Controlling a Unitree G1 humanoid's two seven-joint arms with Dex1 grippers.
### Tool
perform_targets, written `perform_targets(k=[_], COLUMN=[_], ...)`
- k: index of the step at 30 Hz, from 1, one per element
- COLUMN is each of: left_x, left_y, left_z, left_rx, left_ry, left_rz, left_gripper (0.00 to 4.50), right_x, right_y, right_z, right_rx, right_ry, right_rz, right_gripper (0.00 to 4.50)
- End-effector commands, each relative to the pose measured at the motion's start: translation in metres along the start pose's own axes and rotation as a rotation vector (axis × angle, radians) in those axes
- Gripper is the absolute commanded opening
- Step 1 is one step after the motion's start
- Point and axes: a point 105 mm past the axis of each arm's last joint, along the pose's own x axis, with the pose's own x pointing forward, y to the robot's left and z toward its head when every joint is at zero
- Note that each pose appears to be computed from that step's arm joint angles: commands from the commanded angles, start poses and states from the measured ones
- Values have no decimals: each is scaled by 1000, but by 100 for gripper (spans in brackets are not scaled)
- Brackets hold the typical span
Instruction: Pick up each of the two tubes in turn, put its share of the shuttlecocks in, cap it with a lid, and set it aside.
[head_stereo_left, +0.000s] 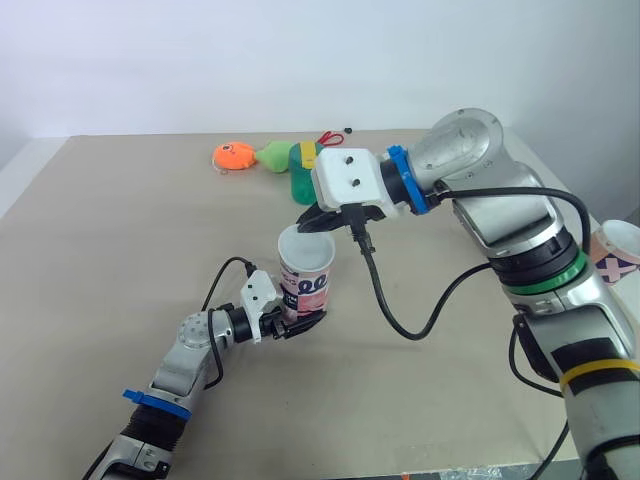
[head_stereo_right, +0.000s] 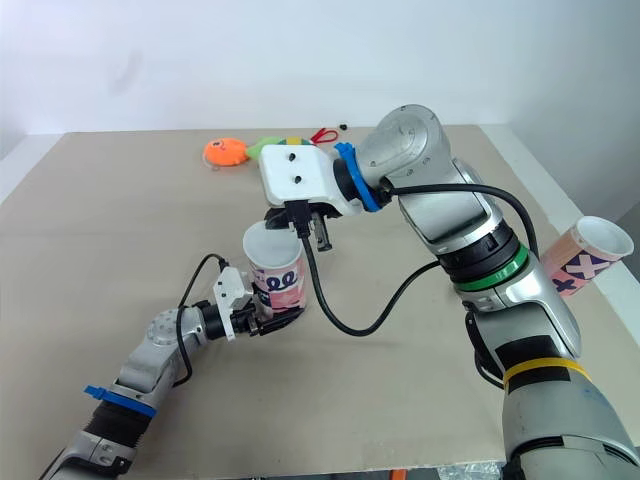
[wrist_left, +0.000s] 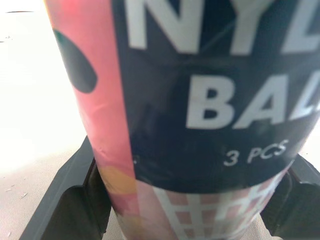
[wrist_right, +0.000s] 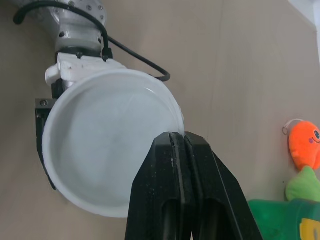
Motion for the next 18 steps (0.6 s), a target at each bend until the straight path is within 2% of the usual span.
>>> perform_targets(k=[1, 18], left_x=[-8, -9], left_y=[5, 7], left_z=[-21, -21], left_rx=[-43, -40], left_ry=[80, 85], left_rz=[43, 49], left_gripper=[337, 337], right_x=[-1, 10], right_y=[0, 9], right_z=[10, 3], right_rx=[-58, -131], right_ry=[-5, 47], right_rz=[10, 33], right_gripper=[17, 17])
